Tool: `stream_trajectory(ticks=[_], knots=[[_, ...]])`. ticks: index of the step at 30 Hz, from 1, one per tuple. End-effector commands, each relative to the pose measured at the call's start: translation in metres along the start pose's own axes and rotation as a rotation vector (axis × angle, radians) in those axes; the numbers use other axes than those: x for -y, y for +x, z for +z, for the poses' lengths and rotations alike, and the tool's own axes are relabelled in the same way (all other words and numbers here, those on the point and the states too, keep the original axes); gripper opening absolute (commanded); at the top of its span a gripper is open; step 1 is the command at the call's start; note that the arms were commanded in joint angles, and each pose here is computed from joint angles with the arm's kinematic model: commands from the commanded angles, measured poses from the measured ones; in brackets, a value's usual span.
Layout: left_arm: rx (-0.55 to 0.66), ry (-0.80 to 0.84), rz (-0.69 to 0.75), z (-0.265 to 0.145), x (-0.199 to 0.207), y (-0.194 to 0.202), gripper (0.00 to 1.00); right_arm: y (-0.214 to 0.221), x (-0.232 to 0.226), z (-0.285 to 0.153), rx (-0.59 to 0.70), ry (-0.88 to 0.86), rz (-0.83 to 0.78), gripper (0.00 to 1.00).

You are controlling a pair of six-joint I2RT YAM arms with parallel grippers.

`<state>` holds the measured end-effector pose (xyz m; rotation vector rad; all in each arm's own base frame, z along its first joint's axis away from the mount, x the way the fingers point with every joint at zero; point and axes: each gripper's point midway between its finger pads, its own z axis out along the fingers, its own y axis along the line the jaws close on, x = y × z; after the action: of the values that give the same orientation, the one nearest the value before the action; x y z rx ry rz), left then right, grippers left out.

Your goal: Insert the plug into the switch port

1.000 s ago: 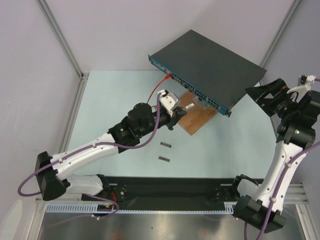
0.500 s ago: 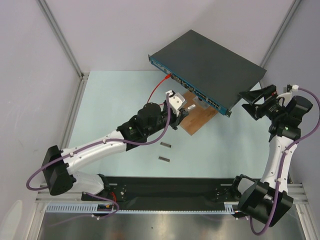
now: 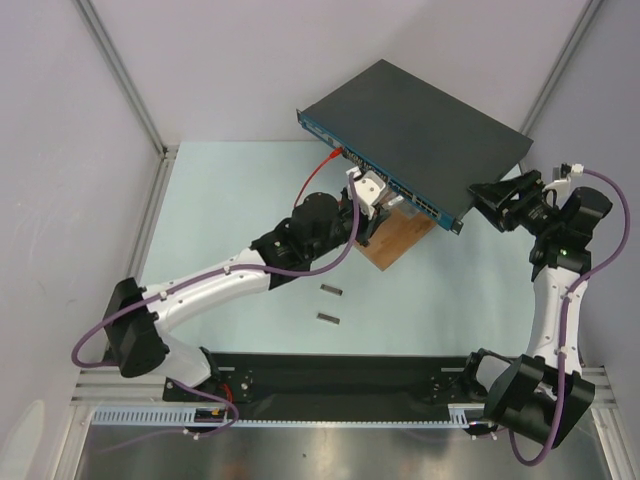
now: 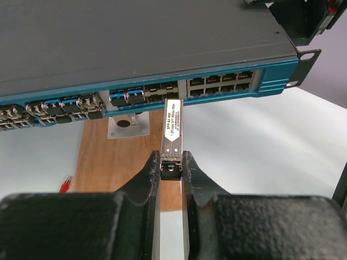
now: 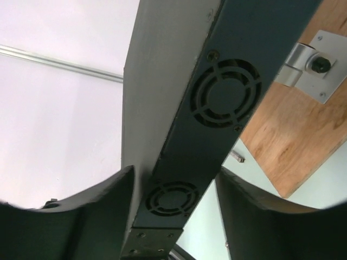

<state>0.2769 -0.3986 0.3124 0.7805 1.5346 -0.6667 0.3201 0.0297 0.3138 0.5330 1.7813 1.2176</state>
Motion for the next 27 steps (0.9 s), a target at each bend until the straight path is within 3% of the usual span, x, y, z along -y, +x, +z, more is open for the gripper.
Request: stream_trajectory(ticks=[1,19,27], knots=[[0.079,-0.015,-0.017,0.006,-0.001,-0.030,0.00,0.002,-0.010,0.002,-0.010,-0.044,-0.031,0.63],[0.064,-0.074,-0.051,0.027,-0.016,-0.026,0.00,0.008,-0.002,0.004,-0.031,-0.043,-0.013,0.11],[0.030,-0.121,-0.081,0.032,-0.032,-0.015,0.00,0.010,0.000,0.004,-0.036,-0.039,-0.004,0.04]])
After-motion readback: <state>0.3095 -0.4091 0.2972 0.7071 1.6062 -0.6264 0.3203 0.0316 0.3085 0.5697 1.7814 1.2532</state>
